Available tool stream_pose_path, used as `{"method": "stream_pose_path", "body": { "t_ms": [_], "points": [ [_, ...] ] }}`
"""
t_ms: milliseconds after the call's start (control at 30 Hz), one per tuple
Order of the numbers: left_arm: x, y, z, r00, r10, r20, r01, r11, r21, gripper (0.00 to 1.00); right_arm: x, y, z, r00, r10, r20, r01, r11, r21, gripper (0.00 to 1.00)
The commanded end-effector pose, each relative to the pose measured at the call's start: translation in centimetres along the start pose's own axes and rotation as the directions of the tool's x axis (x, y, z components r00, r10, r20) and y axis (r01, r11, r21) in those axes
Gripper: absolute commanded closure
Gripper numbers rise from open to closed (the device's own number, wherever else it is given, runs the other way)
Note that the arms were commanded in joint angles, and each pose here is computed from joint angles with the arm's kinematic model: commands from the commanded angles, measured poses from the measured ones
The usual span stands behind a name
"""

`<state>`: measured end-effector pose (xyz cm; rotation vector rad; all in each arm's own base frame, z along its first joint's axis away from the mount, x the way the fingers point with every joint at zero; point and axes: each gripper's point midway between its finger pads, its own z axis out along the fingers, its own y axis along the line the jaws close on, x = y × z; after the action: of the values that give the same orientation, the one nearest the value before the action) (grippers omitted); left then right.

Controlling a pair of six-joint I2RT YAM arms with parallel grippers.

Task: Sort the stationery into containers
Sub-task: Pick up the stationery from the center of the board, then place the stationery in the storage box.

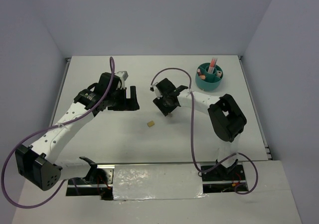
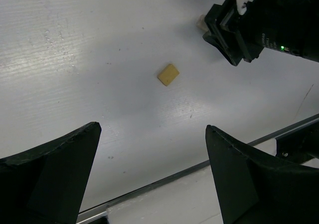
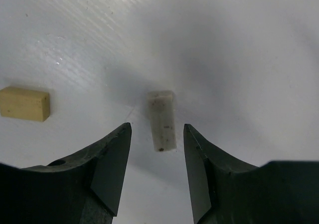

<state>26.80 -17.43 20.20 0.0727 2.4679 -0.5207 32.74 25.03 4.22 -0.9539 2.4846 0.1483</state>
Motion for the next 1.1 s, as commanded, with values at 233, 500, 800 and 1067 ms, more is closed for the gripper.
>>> {"method": "stream_pose_path", "body": {
  "t_ms": [233,500,800,1067],
  "points": [
    [-1.3,0.1,-1.5,0.998,0.053,0.047,-0.052,0.999,-0.004,0.01,1.4,0.8,3.2,0.996,-0.022,-0.085,0.019,0.999,-0.043,0.61],
    [-1.2,0.3,-1.6,0.997,0.054,0.053,-0.053,0.998,-0.015,0.01,-0.5,-0.2,0.8,0.985,0.174,-0.012,-0.174,0.984,-0.032,0.98],
    [-2.1,0.1,-1.7,0.996,0.055,0.072,-0.054,0.998,-0.014,0.01,-3.1,-17.6,-12.9,0.319,0.820,0.475,-0.902,0.416,-0.113,1.00],
    [-2.1,0.1,-1.3,0.996,0.051,0.073,-0.051,0.999,-0.002,0.01,-0.6,-26.4,-19.1,-0.186,0.754,0.631,-0.936,0.061,-0.348,1.00]
  ]
}}
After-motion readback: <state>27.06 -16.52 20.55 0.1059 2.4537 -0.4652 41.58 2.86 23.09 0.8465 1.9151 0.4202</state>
